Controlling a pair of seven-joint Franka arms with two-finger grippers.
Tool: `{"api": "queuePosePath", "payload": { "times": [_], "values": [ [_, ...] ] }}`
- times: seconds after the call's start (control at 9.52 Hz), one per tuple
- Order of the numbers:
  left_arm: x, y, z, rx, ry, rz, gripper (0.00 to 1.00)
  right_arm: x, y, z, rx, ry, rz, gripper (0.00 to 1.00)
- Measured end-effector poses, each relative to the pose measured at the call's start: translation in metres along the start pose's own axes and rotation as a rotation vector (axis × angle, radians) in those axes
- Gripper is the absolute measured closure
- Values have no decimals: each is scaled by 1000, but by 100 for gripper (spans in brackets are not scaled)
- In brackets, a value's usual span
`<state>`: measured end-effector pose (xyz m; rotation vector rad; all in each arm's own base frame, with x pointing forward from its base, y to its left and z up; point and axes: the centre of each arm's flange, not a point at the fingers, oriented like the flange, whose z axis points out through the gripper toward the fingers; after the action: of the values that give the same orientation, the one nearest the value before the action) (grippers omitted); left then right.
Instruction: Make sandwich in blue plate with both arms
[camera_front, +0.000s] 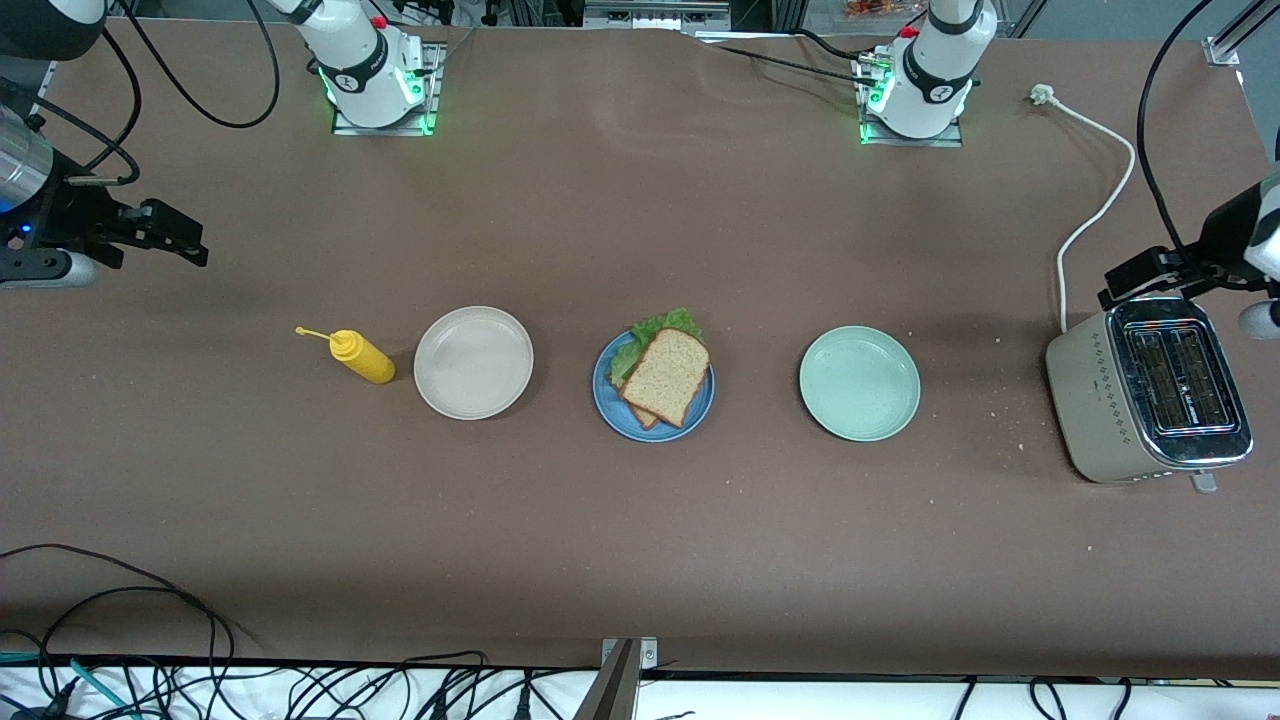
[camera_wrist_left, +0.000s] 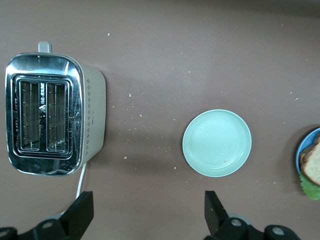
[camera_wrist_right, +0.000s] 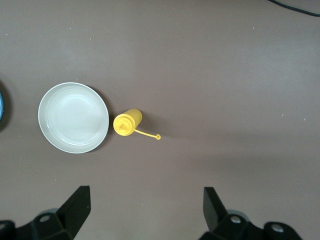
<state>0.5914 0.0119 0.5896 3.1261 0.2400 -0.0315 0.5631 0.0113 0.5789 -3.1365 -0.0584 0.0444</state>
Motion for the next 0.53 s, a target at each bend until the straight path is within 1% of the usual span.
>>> {"api": "queuePosePath", "payload": {
  "times": [0.21, 0.53],
  "values": [
    [-3, 22, 2, 13, -3, 40, 2, 0, 0, 1, 1, -1, 0, 0],
    [-2, 21, 6, 12, -1, 39, 2, 0, 0, 1, 2, -1, 0, 0]
  ]
}}
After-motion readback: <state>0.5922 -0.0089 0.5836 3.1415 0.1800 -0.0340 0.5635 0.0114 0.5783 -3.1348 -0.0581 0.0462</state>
